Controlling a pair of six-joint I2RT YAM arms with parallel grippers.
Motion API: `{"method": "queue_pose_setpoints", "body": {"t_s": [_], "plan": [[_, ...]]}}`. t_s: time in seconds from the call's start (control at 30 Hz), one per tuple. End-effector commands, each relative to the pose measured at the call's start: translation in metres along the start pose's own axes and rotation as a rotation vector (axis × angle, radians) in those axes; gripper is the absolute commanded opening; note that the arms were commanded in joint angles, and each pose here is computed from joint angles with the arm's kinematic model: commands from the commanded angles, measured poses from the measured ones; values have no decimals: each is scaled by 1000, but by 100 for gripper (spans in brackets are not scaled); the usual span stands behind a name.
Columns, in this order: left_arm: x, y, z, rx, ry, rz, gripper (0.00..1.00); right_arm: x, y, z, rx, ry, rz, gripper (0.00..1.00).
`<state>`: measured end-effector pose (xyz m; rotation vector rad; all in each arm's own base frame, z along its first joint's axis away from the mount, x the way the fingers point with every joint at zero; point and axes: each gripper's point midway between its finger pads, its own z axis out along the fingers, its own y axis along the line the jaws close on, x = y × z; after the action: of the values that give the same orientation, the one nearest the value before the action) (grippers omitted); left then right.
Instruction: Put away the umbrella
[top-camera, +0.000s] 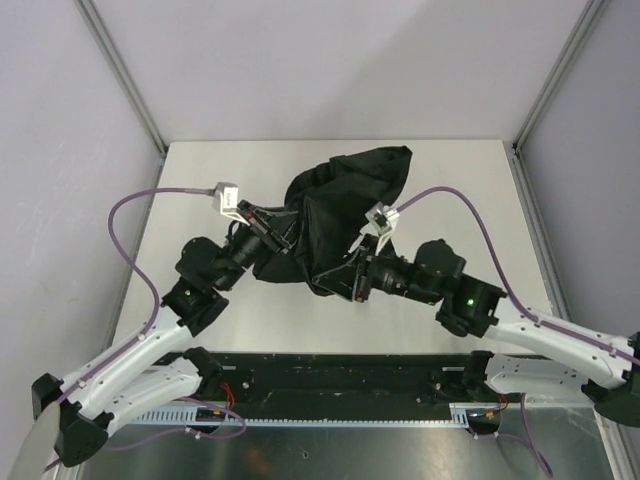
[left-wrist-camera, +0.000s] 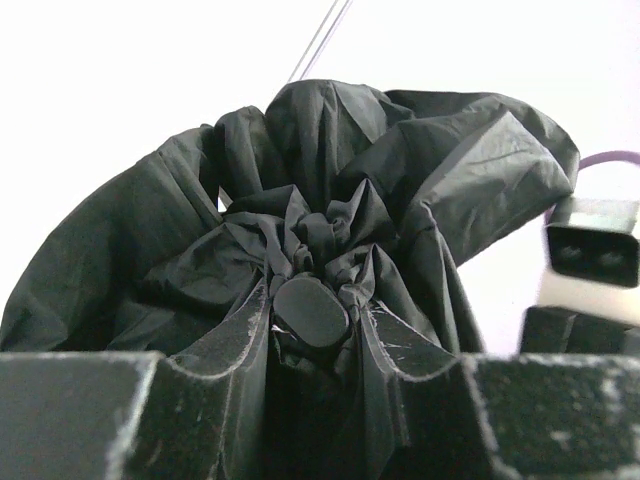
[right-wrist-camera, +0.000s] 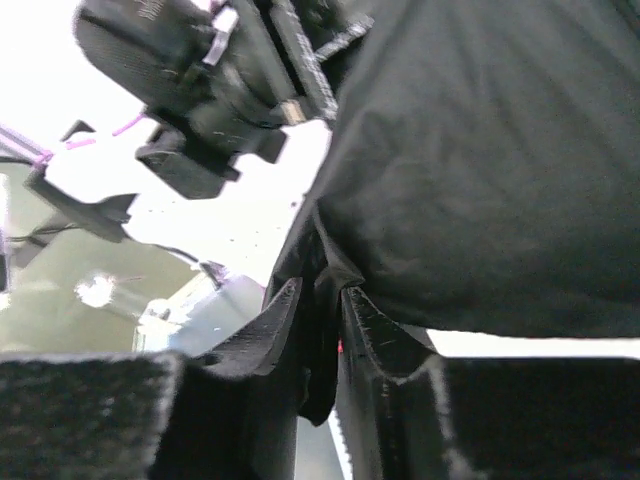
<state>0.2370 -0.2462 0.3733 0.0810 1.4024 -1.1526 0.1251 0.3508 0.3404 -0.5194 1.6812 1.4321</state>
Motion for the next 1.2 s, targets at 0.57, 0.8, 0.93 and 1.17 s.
{"method": "queue_pose_setpoints", "body": {"t_s": [0.57,0.8,0.93,1.17], "plan": [[-18,-38,-15,273,-52,29,0,-106,10,-95,222,-96,-435,57],[-16,-40,-16,290,-38,32,0,-163,-35,-143,593,-389,-184,83],[-19,-39,-16,286,-46,38,0,-163,-43,-165,634,-462,-44,85],[-20,-41,-14,292,-49,41,0,-172,-10,-171,438,-566,79,84]]}}
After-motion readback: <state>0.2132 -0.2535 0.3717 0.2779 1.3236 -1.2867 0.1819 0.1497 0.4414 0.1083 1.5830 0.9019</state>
